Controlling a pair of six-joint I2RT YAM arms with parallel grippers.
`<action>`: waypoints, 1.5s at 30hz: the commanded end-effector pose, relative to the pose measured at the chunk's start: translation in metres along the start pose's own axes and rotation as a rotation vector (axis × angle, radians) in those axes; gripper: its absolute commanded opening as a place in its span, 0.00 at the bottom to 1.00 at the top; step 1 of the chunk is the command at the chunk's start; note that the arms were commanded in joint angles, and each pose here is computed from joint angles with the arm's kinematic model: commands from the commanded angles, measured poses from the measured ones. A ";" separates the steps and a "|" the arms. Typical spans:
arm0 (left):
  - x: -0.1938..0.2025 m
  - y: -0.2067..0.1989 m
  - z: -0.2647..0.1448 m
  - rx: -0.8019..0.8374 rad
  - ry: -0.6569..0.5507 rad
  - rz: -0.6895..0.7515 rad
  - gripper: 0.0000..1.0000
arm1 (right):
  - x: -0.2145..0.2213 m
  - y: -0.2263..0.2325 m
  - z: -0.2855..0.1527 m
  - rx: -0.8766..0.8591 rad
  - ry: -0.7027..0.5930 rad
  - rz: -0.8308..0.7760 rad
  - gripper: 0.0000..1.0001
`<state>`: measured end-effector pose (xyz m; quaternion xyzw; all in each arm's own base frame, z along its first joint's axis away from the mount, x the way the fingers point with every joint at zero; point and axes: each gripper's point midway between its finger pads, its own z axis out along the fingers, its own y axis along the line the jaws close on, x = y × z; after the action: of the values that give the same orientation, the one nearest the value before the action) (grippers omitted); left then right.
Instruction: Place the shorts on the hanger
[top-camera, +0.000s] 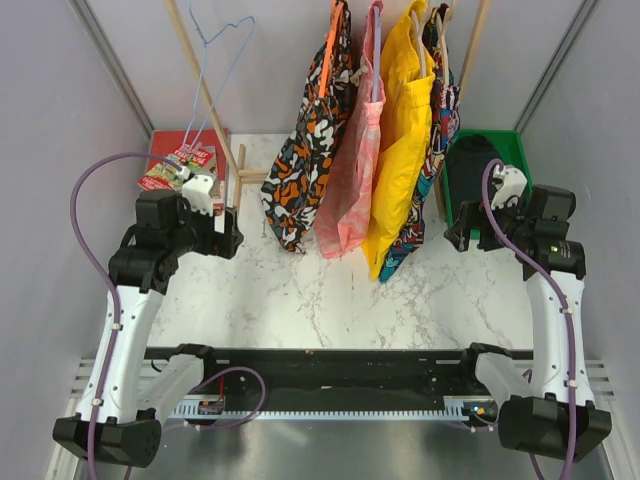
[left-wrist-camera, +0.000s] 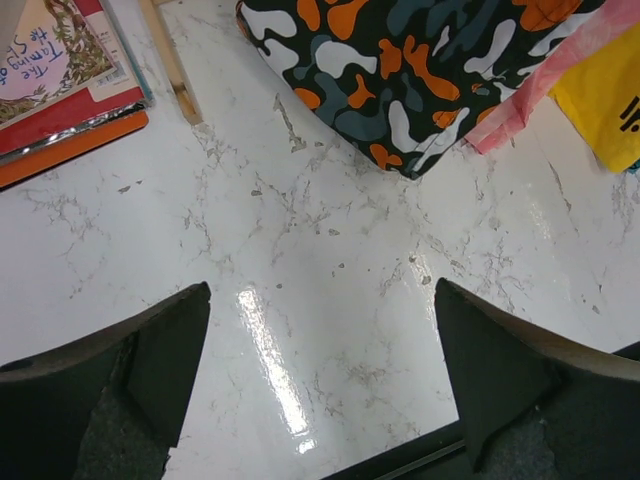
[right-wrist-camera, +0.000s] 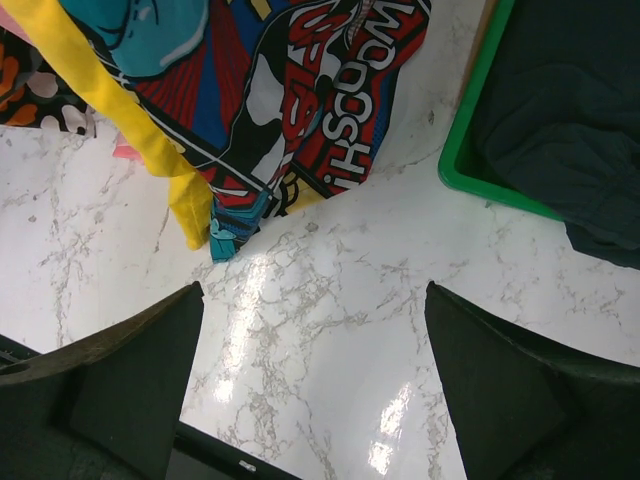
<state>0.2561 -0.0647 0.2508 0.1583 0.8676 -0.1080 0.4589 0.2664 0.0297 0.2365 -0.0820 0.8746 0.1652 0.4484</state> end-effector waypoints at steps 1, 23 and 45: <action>-0.028 0.010 -0.008 -0.081 -0.102 -0.078 0.99 | -0.018 -0.008 0.000 0.032 -0.018 -0.039 0.98; -0.058 0.008 -0.011 -0.056 -0.181 -0.200 0.99 | -0.084 -0.155 0.084 0.228 0.078 0.063 0.98; -0.054 0.017 -0.003 -0.085 -0.178 -0.214 0.99 | 0.041 -0.214 0.176 0.246 0.424 0.115 0.84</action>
<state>0.2783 -0.0576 0.2796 0.0539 0.8565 -0.1253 0.4977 0.4367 -0.1068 0.0607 0.0087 0.9679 0.0668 0.2422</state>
